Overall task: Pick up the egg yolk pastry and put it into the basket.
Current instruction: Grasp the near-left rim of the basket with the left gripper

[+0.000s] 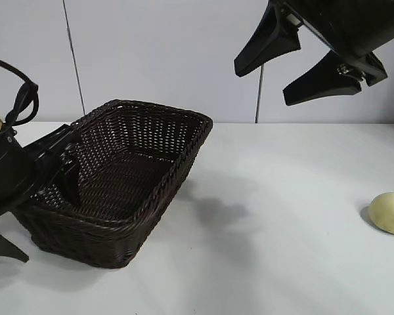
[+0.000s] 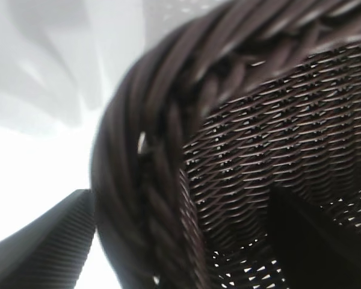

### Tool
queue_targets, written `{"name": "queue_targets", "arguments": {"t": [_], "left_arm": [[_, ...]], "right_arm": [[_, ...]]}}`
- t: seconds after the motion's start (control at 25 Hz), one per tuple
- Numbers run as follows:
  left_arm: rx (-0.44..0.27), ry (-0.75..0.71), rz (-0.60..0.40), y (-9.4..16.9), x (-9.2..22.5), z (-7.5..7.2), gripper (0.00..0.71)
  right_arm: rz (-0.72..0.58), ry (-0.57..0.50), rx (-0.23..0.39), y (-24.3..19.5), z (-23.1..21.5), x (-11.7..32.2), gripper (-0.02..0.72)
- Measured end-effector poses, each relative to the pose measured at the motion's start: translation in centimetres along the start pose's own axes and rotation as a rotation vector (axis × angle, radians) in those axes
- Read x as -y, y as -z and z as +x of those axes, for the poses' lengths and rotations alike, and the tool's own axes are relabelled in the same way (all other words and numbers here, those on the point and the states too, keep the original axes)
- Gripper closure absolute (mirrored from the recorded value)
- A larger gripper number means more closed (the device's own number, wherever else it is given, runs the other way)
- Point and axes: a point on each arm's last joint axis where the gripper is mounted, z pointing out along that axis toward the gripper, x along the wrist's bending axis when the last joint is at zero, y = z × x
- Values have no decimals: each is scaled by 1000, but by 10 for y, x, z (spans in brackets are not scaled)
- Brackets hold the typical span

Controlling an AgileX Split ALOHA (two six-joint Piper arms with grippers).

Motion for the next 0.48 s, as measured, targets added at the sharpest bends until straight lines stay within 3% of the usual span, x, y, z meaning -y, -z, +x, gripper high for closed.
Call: {"name": "queue_targets", "arguments": {"t": [0.28,0.36,0.48], "left_arm": [[-15,13,4,0,0,1,544],[-9,32,5,0,0,0,606],[-25,11,7,0,1,1,613]], "right_arm": [[0,0,0,0,0,0,126],[0,0,0,0,0,0,126],[0,0,0,0,0,0,126]]}}
